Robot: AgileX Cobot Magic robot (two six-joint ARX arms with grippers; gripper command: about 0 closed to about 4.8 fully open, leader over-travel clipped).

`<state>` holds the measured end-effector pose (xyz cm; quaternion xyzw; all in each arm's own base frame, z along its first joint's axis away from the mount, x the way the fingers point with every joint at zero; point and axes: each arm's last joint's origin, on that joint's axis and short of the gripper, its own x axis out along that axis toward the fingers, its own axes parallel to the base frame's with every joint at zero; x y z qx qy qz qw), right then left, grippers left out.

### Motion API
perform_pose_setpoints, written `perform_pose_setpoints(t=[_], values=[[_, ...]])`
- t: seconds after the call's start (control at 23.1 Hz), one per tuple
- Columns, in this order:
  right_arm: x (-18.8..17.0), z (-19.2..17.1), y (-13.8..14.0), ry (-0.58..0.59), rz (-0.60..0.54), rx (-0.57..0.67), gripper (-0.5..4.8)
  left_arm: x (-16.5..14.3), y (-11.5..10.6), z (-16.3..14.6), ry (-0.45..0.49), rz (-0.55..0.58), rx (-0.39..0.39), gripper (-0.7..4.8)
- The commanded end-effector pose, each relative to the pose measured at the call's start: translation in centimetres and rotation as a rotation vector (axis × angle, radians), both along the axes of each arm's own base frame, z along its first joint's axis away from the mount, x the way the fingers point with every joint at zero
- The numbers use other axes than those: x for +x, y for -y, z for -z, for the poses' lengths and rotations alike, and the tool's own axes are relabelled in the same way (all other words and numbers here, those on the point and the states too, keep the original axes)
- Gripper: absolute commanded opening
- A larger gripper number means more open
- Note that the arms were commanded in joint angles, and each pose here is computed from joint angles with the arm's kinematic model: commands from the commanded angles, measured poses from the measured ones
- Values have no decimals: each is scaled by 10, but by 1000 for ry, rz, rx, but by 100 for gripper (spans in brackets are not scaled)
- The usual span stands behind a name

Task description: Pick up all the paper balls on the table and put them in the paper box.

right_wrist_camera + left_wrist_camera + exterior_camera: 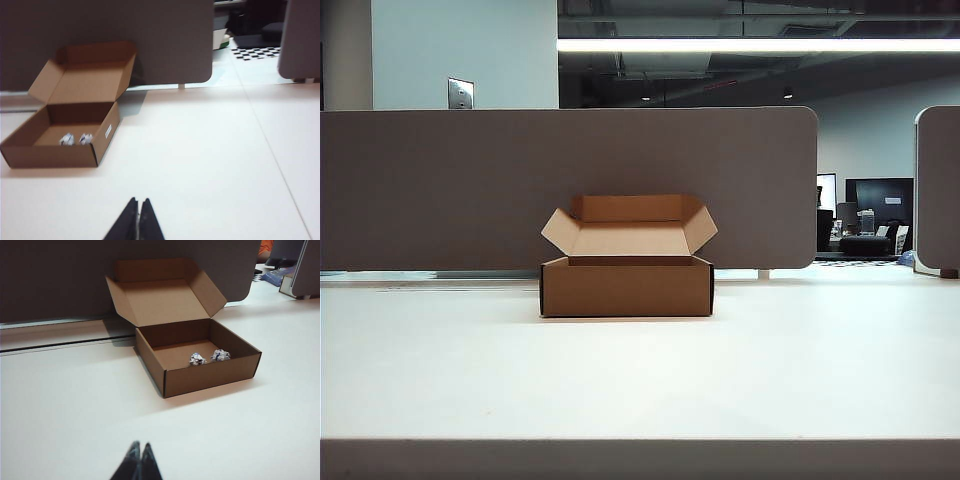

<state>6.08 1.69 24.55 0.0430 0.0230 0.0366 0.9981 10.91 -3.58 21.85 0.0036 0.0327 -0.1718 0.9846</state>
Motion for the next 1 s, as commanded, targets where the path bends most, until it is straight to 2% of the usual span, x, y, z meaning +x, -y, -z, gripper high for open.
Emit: perform_pose_setpoints(t=[0.04,0.09,0.17,0.3,0.39,0.56,1.0], values=[[-2,0,0,26,-27,-54,-6,-8,0,-6,64,97,-17,-6],[-1,5,-2,27,-83,-88,-6,-13,-1,-7,83,96,-19,-6],[0,10,-4,14,-120,-96,-6,-18,-3,-8,95,86,-21,-6],[5,22,-7,-10,-175,-114,-6,-26,-6,-2,69,75,7,-6],[8,27,-9,10,-169,-109,-6,-28,-7,4,66,65,36,-6],[17,47,-12,-10,-145,-117,-6,-27,-8,23,53,8,35,-6],[28,89,-14,-76,-49,-179,-6,-23,-7,39,24,10,82,-6]])
